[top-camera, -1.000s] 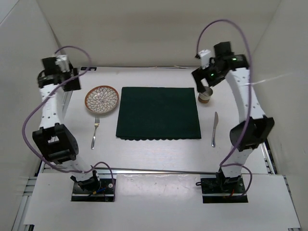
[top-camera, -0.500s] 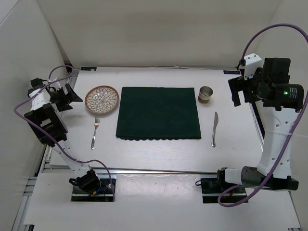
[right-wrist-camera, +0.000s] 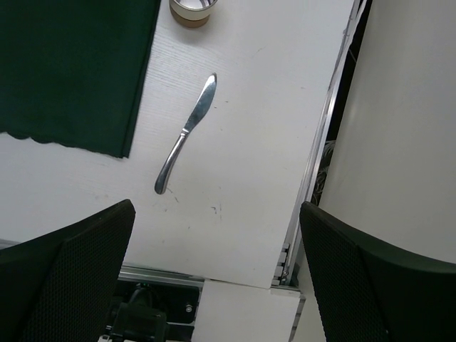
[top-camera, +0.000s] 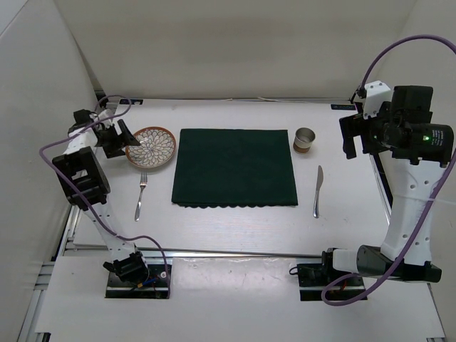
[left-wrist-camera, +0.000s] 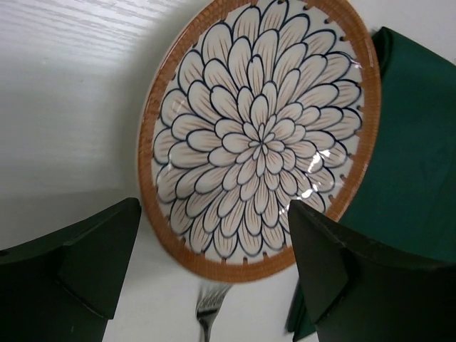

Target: Set the dinner table for one person

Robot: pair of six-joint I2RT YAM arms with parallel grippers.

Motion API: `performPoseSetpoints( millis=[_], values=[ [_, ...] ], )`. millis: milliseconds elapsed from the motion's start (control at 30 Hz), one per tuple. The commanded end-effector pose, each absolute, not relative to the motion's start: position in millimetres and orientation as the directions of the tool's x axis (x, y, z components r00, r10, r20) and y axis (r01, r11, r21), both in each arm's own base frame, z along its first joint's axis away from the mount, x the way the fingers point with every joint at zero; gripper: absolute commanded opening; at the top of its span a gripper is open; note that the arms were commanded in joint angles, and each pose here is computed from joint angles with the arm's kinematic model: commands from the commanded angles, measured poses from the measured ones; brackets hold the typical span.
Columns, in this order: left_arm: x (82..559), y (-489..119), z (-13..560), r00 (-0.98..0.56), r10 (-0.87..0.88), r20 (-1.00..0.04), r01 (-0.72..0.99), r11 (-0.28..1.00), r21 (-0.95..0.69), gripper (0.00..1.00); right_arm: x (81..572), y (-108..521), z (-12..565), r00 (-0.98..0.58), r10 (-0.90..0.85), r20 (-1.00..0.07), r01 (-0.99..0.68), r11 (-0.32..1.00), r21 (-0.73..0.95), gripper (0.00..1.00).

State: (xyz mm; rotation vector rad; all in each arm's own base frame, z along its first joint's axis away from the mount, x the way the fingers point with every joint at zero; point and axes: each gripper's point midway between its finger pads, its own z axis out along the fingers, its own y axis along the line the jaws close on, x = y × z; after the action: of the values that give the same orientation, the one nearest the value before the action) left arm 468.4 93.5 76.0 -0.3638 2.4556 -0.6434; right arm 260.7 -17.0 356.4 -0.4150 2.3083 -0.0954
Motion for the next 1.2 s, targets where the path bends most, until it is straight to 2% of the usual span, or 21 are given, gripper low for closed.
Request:
performPoseSetpoints(
  millis=[0,367,533,600,667,700,733,800,1000,1167],
  values=[
    [482,95,63,-0.774,-0.422,-0.472,-0.193,0.867,-0.459,0.95,242,-15,364,-0.663,-0.299,-0.687,-0.25,0.952,-0.173,1.0],
    [488,108,58,-0.75,-0.441,-0.494,-0.264,0.883,-0.387,0.92,230,-24,368,-0.674,-0.3,-0.676,-0.213,0.954,-0.211,1.0],
    [485,114,49,-0.747,-0.477,-0.463,-0.296,0.862,-0.411,0.91,230,-22,371,-0.662,-0.278,-0.696,-0.2,0.961,-0.192,1.0],
    [486,113,36,-0.753,-0.493,-0.436,-0.316,0.852,-0.418,0.83,230,-22,371,-0.662,-0.278,-0.696,-0.2,0.961,-0.192,1.0],
    [486,108,32,-0.757,-0.498,-0.423,-0.321,0.847,-0.423,0.66,229,-22,374,-0.654,-0.278,-0.703,-0.198,0.96,-0.196,1.0],
    [489,105,27,-0.764,-0.491,-0.419,-0.32,0.852,-0.415,0.55,228,-22,373,-0.661,-0.278,-0.697,-0.2,0.961,-0.193,1.0],
    [488,105,22,-0.768,-0.492,-0.41,-0.324,0.85,-0.414,0.32,227,-22,377,-0.65,-0.279,-0.707,-0.197,0.96,-0.197,1.0],
    [491,101,19,-0.773,-0.486,-0.408,-0.317,0.853,-0.414,0.12,227,-22,380,-0.643,-0.279,-0.713,-0.195,0.96,-0.2,1.0],
    [489,101,14,-0.77,-0.503,-0.392,-0.342,0.844,-0.413,0.1,227,-24,383,-0.64,-0.28,-0.716,-0.186,0.96,-0.209,1.0],
    [480,101,58,-0.728,-0.563,-0.391,-0.313,0.78,-0.542,0.1,224,-25,377,-0.652,-0.279,-0.705,-0.181,0.96,-0.212,1.0]
  ],
)
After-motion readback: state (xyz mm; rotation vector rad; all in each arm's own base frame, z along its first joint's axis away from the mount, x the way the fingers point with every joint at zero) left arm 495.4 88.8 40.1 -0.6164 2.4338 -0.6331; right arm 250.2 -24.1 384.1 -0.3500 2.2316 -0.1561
